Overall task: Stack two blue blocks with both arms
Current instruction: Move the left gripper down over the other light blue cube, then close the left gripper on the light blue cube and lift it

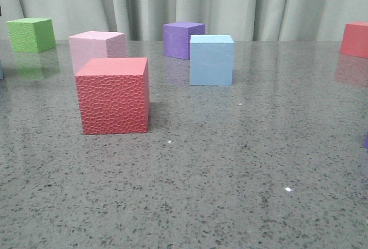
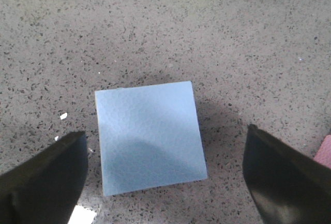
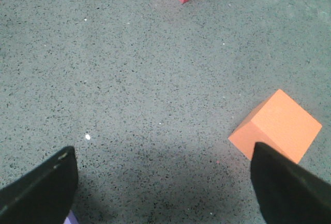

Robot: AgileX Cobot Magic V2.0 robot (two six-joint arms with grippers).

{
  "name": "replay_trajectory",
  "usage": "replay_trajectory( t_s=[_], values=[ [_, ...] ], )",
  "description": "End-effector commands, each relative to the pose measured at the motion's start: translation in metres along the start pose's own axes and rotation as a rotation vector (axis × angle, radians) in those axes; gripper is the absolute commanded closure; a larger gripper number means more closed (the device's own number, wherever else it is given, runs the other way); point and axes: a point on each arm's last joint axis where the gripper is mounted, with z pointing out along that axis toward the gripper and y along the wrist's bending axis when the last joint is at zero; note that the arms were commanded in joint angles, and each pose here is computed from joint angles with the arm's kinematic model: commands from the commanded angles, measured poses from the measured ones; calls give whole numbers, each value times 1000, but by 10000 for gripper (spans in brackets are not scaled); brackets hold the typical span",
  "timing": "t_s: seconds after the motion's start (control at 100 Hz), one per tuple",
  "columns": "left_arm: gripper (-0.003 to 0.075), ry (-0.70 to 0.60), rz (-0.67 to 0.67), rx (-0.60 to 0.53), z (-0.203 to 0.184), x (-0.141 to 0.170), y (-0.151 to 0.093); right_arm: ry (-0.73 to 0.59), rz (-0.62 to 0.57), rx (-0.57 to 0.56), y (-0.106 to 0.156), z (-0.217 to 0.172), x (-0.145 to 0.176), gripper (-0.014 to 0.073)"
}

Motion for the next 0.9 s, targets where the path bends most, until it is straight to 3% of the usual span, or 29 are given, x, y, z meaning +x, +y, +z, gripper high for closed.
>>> replay_trajectory(
  t_s=[0.0, 0.89],
  values=[
    [143, -110, -7, 49, -19, -13, -7, -101, -18, 6, -3, -8, -12, -68],
    [143, -50, -11, -2, 23, -9, -8, -102, -18, 6, -3, -8, -12, -68]
  ],
)
